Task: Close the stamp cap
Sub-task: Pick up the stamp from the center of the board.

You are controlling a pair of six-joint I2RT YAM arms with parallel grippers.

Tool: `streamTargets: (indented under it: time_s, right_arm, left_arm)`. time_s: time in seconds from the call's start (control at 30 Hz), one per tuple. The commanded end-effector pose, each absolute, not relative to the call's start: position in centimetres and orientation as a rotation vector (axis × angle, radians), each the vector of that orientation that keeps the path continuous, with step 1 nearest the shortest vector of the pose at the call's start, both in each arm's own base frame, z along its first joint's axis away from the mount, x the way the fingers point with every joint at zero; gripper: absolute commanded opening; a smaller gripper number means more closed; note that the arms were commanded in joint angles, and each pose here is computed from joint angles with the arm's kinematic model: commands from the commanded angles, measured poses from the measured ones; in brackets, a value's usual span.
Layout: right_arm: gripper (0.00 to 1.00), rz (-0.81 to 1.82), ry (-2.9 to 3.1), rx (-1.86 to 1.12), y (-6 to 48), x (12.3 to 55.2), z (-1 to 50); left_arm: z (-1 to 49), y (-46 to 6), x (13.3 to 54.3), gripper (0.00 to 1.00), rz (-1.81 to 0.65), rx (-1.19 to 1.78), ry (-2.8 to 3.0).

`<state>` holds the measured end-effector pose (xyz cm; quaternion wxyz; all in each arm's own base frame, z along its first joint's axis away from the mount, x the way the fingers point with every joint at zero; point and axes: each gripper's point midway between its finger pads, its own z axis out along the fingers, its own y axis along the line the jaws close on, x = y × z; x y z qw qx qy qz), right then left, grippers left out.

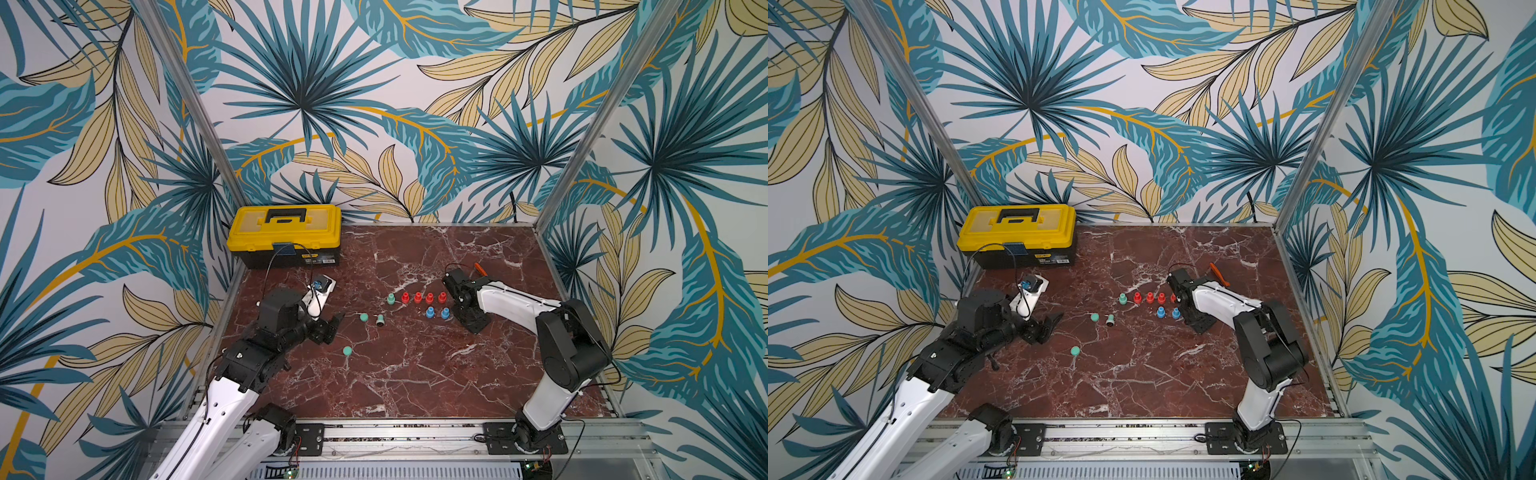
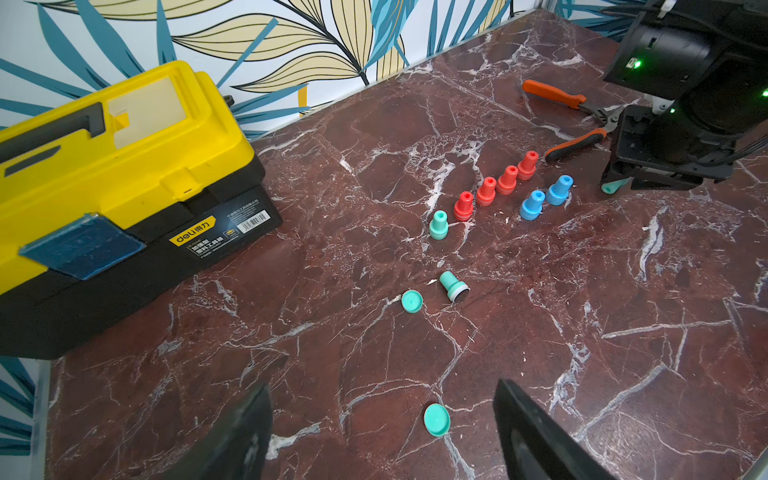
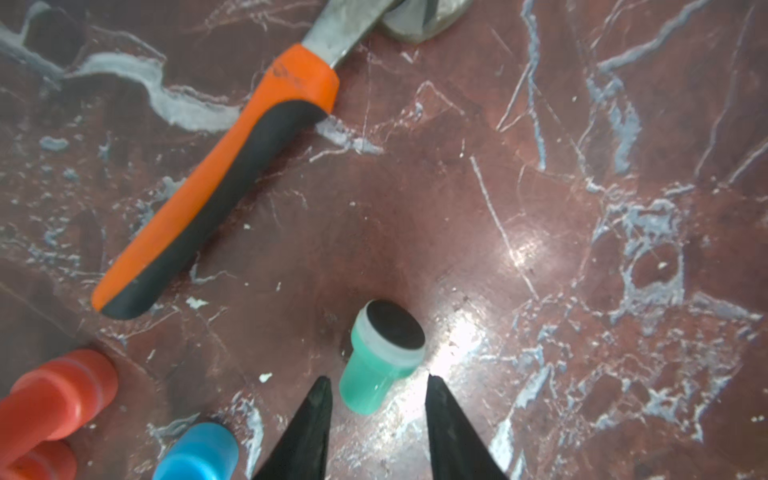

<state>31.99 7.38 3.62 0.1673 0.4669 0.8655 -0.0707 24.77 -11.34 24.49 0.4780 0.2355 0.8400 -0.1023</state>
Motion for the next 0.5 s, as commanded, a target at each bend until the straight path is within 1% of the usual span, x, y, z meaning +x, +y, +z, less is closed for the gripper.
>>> streamTargets:
  time_s: [0.0, 0.13, 0.37, 0.47]
  right_arm:
    - [0.38, -0.262, 2.454, 1.332, 6.5, 31.8, 2.9]
    - [0.35, -0.276, 2.485, 1.304, 6.4, 32.0, 2.5]
    - [0.34, -0.272, 2.509, 1.286, 6.6, 32.1, 1.7]
    - [0.32, -0.282, 2.515, 1.274, 6.6, 32.1, 1.5]
  left_arm:
    - [24.3, -11.2, 24.6, 0.85, -0.254, 0.572, 2.054]
    - [24.3, -11.2, 24.6, 0.85, -0.253, 0.572, 2.055]
    - [24.2, -11.2, 24.6, 0.85, -0.254, 0.571, 2.058]
    - [24.2, -11.2, 24.6, 0.85, -0.254, 0.569, 2.057]
